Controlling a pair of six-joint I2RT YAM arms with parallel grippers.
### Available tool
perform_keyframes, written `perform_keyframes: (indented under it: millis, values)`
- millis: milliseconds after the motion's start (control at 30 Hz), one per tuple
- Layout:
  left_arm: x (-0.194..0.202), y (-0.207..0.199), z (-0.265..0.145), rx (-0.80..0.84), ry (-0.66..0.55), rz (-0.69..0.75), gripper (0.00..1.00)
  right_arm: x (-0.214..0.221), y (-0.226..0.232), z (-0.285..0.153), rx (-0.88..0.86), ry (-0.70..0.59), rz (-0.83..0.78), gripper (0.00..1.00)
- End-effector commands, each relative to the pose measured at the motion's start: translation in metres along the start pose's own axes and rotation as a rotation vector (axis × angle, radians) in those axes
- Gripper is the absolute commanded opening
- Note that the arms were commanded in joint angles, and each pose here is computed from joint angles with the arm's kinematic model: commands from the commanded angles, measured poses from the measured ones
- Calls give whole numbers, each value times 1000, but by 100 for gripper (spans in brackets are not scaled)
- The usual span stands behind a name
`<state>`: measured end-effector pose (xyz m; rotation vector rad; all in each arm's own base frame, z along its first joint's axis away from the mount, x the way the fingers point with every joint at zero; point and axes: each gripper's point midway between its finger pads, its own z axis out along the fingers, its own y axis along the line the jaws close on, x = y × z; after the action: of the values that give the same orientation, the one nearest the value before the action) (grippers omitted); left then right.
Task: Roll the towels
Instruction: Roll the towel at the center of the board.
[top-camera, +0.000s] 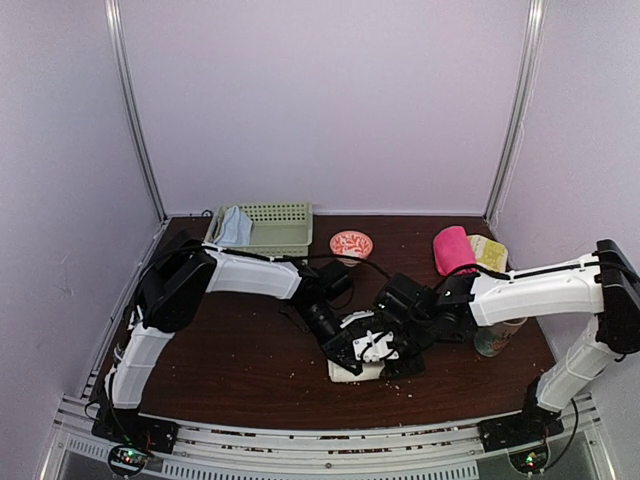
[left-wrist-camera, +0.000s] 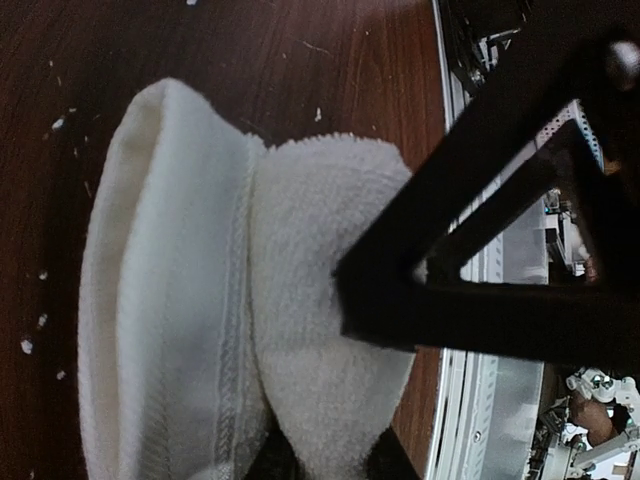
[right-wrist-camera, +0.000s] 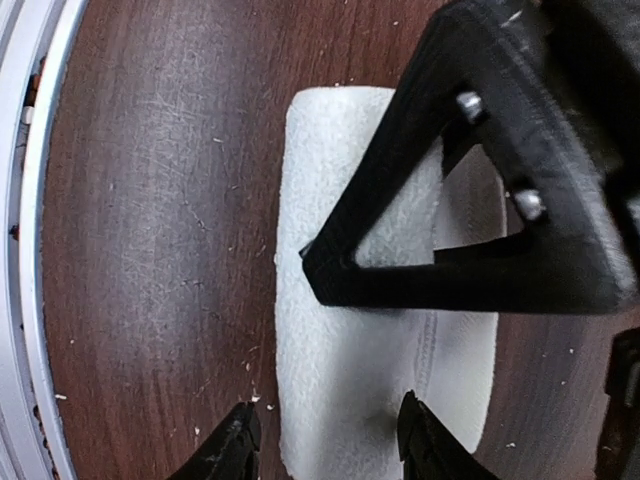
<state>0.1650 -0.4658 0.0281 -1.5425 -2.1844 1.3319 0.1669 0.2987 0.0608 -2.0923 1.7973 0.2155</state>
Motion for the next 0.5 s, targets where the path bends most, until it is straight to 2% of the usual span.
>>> perform_keyframes:
  millis: [0, 100, 200, 267, 467]
  values:
    - [38, 36, 16, -87, 108, -124, 15, -5, -7, 20, 52, -12, 12, 47]
    - [33, 39, 10, -124, 94, -107, 17, 1, 2, 32, 1, 14, 18, 27]
    - [18, 44, -8, -223, 23, -59, 27, 5, 14, 34, -77, 22, 25, 11]
    - [12, 45, -25, -305, -38, -25, 38, 6, 23, 32, -163, 11, 49, 8]
    - [-10, 31, -87, -470, -279, 30, 51, 11, 27, 28, -351, -29, 182, 6]
